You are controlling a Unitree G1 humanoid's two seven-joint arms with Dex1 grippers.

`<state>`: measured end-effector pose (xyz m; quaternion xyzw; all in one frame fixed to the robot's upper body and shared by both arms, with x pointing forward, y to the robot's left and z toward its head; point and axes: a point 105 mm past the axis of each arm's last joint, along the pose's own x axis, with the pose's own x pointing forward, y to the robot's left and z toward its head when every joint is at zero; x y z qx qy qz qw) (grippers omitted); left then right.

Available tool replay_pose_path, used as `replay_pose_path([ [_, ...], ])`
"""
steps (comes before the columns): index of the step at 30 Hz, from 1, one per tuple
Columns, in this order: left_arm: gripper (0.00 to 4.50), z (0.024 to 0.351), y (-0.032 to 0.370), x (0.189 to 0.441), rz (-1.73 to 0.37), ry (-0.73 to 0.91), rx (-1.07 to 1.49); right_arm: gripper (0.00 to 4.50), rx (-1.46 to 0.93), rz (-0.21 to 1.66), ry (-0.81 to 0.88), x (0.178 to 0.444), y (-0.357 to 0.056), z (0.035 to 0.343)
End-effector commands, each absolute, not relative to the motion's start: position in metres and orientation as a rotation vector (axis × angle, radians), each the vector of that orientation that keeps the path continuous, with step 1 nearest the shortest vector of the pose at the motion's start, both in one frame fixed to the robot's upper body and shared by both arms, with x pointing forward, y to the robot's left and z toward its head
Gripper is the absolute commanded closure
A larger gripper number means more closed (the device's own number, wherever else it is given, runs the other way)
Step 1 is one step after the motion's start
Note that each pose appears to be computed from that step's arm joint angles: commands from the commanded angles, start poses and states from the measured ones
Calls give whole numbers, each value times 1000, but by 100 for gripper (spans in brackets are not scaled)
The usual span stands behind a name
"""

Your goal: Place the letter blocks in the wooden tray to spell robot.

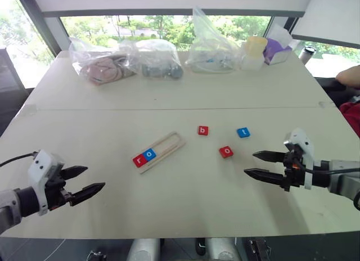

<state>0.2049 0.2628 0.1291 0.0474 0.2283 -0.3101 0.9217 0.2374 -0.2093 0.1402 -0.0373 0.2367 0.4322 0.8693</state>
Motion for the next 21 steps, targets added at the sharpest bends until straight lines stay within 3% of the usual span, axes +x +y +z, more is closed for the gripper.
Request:
replay_pose_path([
  [1, 0, 139, 262, 212, -647, 427, 133, 46, -101, 929, 461, 234, -202, 146],
  [14, 0, 145, 264, 221, -636, 426, 164, 46, -147, 889, 514, 234, -200, 132],
  [21, 0, 156, 255, 233, -696, 414, 237, 46, -142, 925, 502, 237, -197, 142],
])
